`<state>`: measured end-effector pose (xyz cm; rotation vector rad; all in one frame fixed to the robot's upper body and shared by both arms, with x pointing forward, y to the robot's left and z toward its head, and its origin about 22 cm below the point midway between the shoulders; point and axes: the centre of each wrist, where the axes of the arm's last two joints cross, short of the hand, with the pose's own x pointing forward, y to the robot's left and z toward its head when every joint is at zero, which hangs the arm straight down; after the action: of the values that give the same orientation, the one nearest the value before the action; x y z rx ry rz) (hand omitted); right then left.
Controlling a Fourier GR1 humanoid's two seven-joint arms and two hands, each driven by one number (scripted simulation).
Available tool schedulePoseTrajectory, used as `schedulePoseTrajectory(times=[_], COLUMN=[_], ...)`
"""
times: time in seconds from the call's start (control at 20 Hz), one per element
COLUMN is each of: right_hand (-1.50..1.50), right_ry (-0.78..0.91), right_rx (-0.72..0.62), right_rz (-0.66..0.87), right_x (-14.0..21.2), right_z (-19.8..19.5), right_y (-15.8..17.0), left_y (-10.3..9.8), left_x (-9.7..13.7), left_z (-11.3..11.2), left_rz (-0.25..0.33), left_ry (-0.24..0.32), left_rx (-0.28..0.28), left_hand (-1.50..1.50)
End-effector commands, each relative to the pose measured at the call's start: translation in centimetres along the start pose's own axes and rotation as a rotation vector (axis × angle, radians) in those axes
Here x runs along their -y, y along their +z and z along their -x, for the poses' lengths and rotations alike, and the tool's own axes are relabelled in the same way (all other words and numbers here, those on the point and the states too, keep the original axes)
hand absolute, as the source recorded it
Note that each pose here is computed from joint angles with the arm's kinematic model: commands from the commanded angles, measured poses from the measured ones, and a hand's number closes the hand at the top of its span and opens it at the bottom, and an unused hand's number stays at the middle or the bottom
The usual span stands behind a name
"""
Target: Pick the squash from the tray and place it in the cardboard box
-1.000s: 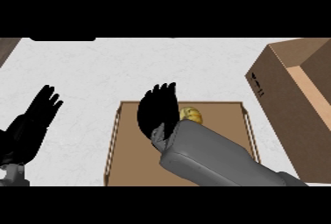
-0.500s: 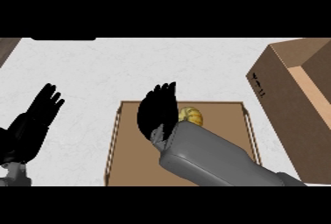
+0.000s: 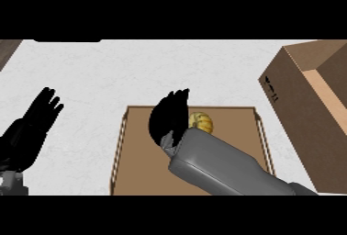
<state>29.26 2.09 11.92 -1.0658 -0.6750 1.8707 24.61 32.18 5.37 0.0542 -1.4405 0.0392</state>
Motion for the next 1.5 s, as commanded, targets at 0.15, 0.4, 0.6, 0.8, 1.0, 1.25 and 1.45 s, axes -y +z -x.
schedulePoseTrajectory(times=[0.15, 0.4, 0.6, 0.8, 1.0, 1.25, 1.45], right_hand=[-1.50, -1.50, -1.50, -1.50, -1.50, -1.50, -1.50], right_ry=[0.048, 0.054, 0.053, 0.075, 0.083, 0.082, 0.082], right_rx=[-0.168, -0.172, -0.193, -0.197, -0.204, -0.205, -0.189], right_rz=[-0.017, -0.027, -0.078, -0.095, -0.089, -0.095, -0.091], right_x=[-1.6, -1.4, -2.8, -2.0, -1.0, -2.4, -4.4], right_z=[-0.7, -1.0, -0.9, 0.0, 0.1, 0.4, -0.5], right_y=[-1.8, -1.2, -2.4, -3.7, -2.6, -3.1, -2.8], left_y=[-1.4, -0.4, 0.3, -1.2, -0.1, 0.6, -0.4], left_x=[0.9, 0.7, -0.4, -0.3, 0.7, 1.7, -0.8], left_z=[-0.7, 1.5, 1.6, -0.5, 0.9, -0.5, 0.4], left_rz=[-0.008, 0.003, 0.000, -0.014, 0.010, 0.014, -0.001], left_ry=[0.012, -0.006, 0.003, 0.008, 0.009, 0.011, 0.012], left_rx=[0.004, -0.005, -0.004, 0.002, 0.009, 0.003, -0.003], left_hand=[0.00, 0.00, 0.00, 0.00, 0.00, 0.00, 0.00])
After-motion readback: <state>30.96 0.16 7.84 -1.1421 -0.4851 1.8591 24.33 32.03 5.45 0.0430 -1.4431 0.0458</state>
